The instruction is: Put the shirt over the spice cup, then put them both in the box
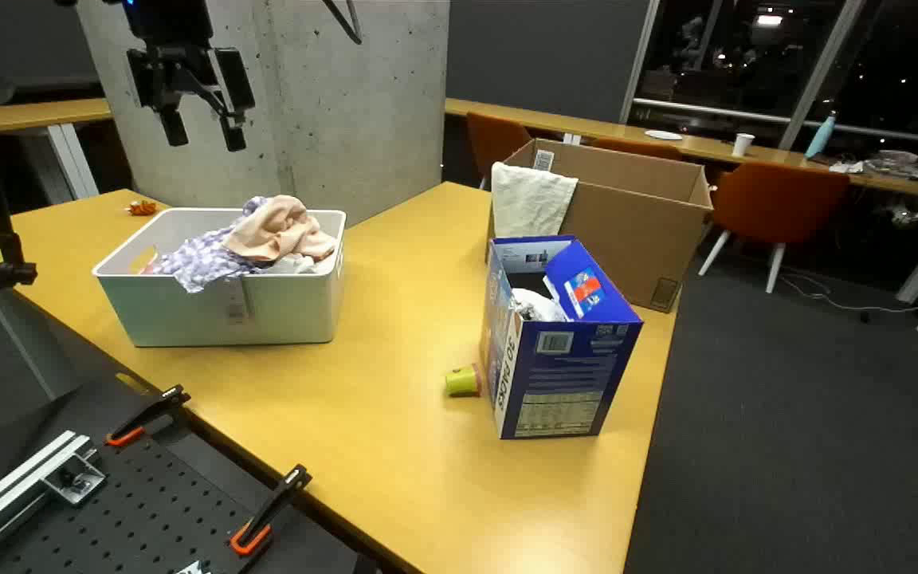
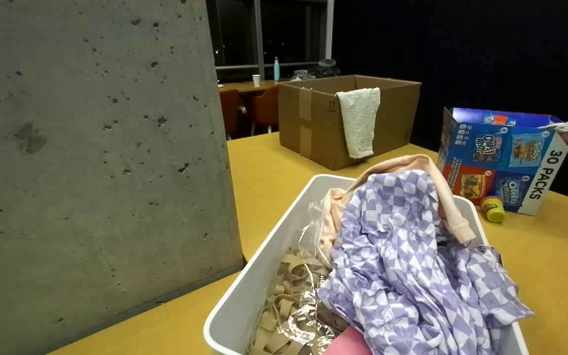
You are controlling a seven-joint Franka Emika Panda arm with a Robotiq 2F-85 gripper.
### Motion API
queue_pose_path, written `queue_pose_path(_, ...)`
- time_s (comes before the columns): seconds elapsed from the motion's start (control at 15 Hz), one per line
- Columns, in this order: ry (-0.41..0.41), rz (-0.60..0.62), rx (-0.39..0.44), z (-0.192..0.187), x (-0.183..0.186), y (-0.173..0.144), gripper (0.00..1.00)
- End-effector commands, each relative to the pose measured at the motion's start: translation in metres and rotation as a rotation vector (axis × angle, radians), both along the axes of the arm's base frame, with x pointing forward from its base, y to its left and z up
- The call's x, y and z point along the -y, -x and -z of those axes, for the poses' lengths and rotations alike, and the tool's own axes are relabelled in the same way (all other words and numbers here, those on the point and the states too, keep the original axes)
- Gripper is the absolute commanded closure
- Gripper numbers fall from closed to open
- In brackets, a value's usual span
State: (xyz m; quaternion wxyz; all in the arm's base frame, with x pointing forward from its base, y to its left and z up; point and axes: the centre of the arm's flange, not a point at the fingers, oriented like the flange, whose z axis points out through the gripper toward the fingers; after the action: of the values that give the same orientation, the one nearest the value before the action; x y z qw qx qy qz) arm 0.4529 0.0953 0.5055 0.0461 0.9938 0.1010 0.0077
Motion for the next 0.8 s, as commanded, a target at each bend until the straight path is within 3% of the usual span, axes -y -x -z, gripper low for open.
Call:
queue_pose_path(0.0, 0.000, 0.000, 0.002, -0.001, 0.000, 0.000, 0.00)
queue_pose_path(0.33, -0.009, 0.010, 0.016, 0.001, 0.007, 0.001, 0.00)
queue_pose_path(0.53, -0.034, 0.037, 0.069, 0.023, 0.040, 0.012, 0.00)
queue_pose_path(0.73, -0.080, 0.077, 0.149, 0.053, 0.088, 0.002, 0.00)
